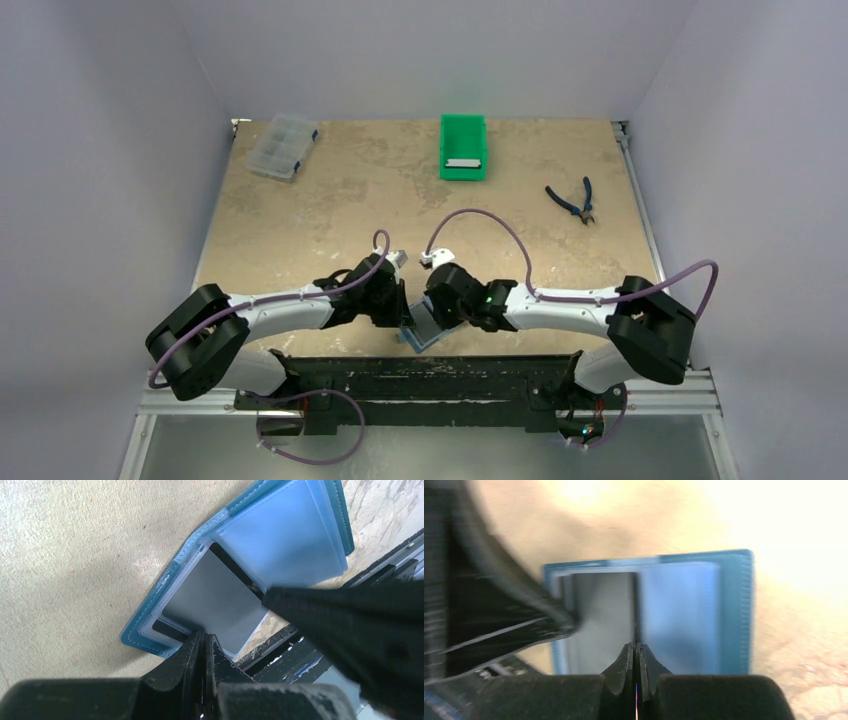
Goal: Put the credit cards into the card holder
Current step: Open the card holder at the center of the board.
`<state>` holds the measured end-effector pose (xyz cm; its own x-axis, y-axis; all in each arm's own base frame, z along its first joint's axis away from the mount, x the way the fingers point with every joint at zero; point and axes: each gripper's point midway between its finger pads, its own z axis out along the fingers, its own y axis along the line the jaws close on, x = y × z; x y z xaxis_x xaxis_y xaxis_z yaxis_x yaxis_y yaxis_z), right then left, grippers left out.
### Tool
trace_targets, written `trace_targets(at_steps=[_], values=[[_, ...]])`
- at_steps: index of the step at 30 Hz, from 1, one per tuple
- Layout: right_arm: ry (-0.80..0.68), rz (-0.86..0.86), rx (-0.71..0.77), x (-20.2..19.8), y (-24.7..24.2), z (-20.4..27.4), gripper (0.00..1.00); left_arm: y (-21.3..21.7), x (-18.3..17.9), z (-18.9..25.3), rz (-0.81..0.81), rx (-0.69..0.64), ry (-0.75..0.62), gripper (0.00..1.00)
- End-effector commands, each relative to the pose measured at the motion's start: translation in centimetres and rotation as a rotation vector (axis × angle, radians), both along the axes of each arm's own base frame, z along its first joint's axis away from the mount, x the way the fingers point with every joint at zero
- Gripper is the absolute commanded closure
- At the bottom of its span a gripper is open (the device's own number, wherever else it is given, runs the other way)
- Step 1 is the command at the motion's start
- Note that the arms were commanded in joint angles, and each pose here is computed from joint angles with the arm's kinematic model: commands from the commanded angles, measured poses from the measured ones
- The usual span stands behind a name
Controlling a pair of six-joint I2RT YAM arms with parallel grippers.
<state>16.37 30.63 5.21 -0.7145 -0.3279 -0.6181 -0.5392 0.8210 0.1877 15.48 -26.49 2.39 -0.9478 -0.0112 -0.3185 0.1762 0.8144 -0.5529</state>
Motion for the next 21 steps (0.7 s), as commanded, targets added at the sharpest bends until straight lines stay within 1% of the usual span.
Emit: trace_targets(at_steps=[1, 4, 8, 10, 11, 13, 15, 17, 21], values=[[0.038, -0.089, 0.089, 1.5, -0.7, -0.6, 0.99, 2.0, -0.7, -1.9, 0.004, 0.100, 0.009, 1.00], [0.087, -0.094, 0.155, 1.0, -1.3, -0.7, 0.97, 2.3, -0.8, -1.9, 0.003, 0.108, 0.007, 1.00], [0.158, -0.096, 0.227, 0.6, -1.9, -1.0, 0.87, 2.9, -1.2, -2.3, -0.005, 0.131, 0.013, 1.00], [0.192, -0.095, 0.253, 0.4, -2.1, -1.3, 0.85, 3.1, -1.3, -2.3, -0.009, 0.145, 0.011, 1.00], [0.205, -0.096, 0.272, 0.3, -2.1, -1.4, 0.83, 3.2, -1.3, -2.3, -0.012, 0.151, 0.011, 1.00], [0.234, -0.083, 0.315, -0.1, -1.8, -1.2, 0.74, 3.2, -1.1, -1.8, -0.018, 0.155, 0.002, 1.00], [0.256, -0.047, 0.347, -0.7, -1.3, -0.6, 0.67, 2.6, -0.8, -0.4, -0.042, 0.133, -0.019, 1.00], [0.271, -0.017, 0.367, -1.0, -0.8, 0.1, 0.64, 1.2, -0.1, 1.8, -0.062, 0.078, -0.054, 0.97], [0.266, -0.024, 0.388, -0.9, -0.7, 1.5, 0.56, -1.2, 1.7, 6.6, -0.080, -0.028, -0.146, 0.86]])
